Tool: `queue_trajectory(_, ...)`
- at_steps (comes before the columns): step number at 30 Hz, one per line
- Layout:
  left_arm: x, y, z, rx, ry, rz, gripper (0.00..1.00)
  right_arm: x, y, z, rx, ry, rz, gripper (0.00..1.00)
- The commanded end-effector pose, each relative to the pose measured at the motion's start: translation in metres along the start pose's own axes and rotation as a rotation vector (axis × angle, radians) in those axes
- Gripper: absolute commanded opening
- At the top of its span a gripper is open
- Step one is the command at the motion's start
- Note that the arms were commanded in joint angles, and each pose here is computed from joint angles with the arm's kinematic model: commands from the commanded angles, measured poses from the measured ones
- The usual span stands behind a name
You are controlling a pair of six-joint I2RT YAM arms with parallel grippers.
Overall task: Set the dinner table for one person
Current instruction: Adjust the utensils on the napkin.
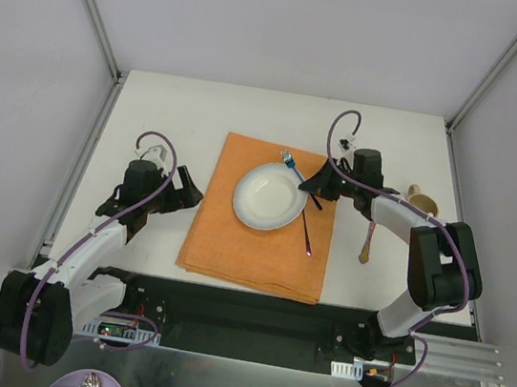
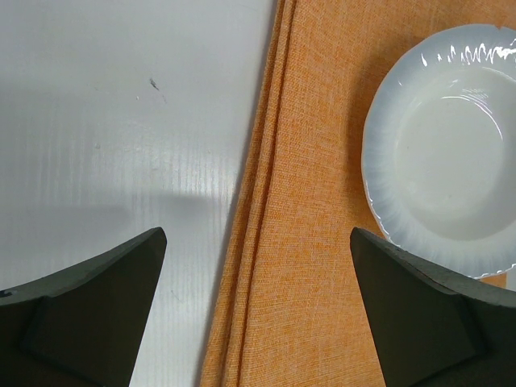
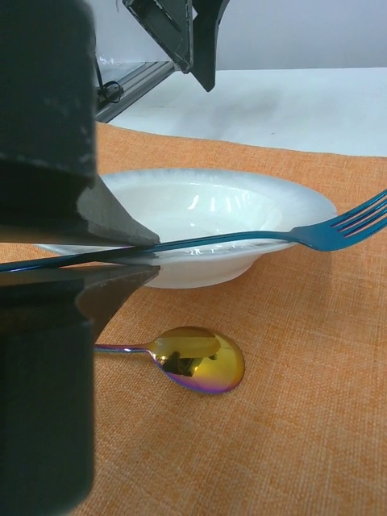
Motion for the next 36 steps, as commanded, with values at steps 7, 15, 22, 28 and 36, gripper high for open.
queue_trajectory(7,0.0,-0.003,0.0,0.017,-0.001,-0.012,0.99,-0.009,-0.004,0.027,-0.039,-0.069,-0.03,0.01)
queue_trajectory(15,0.0,-0.002,-0.001,0.016,0.005,-0.008,0.99,0.006,-0.039,0.004,0.017,0.054,-0.164,0.01)
queue_trajectory(22,0.001,-0.002,-0.001,0.014,0.011,-0.007,0.99,0.008,-0.05,-0.008,0.029,0.093,-0.207,0.13)
queue_trajectory(28,0.002,-0.002,-0.001,0.015,0.011,-0.008,0.99,0.009,-0.052,-0.009,0.023,0.097,-0.215,0.15)
queue_trajectory(36,0.002,-0.001,-0.003,0.014,0.017,-0.006,0.99,0.008,-0.058,-0.009,0.003,0.117,-0.255,0.27)
Point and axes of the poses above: each gripper's point midway between its finger pads, its own x axis out along the fingers, its own y axis along the line the jaws close on, z = x × y, the point moved 6 cm from there along -x, back along the fingers, and after that the axes turned 1 degree about -x, right-handed, at the moved point
